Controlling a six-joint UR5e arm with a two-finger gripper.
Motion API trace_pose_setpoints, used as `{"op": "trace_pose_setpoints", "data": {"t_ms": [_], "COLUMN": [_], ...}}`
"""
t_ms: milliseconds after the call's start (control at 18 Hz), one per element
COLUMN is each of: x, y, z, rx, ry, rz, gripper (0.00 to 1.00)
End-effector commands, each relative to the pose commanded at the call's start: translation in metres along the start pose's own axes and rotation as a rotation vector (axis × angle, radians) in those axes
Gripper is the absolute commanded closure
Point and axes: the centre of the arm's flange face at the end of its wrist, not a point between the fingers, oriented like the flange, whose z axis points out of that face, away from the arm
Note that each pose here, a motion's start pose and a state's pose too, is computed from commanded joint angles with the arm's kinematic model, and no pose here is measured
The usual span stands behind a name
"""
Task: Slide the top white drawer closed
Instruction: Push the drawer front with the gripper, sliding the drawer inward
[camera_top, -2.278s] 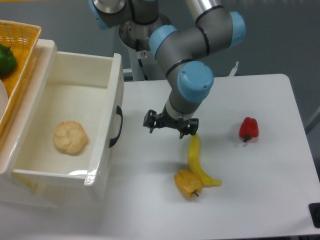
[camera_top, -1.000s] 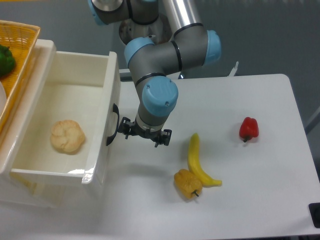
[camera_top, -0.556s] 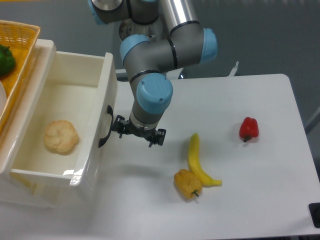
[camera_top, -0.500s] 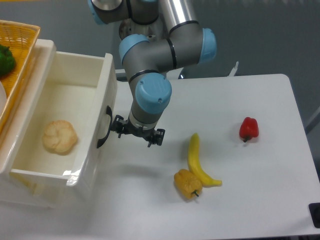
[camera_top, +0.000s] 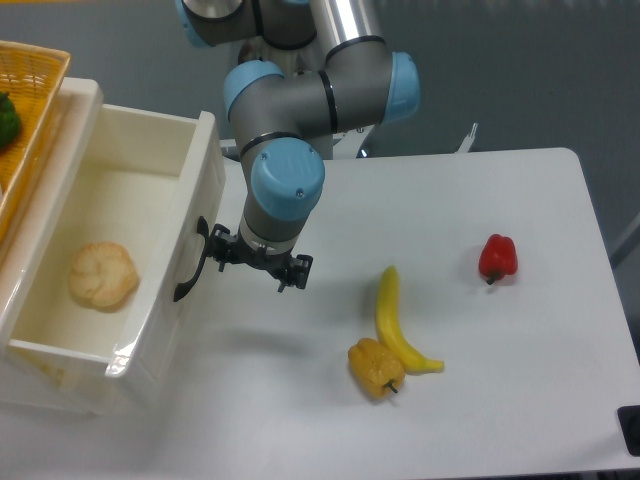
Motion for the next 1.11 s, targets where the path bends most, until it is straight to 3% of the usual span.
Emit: {"op": "trace_pose_setpoints", "data": {"t_ms": [1111], "x": [0.013], "y": [0.004], "z": [0.0], "rx": [0.001], "ry": [0.087], "rz": [-0.002], "gripper": [0.0]}}
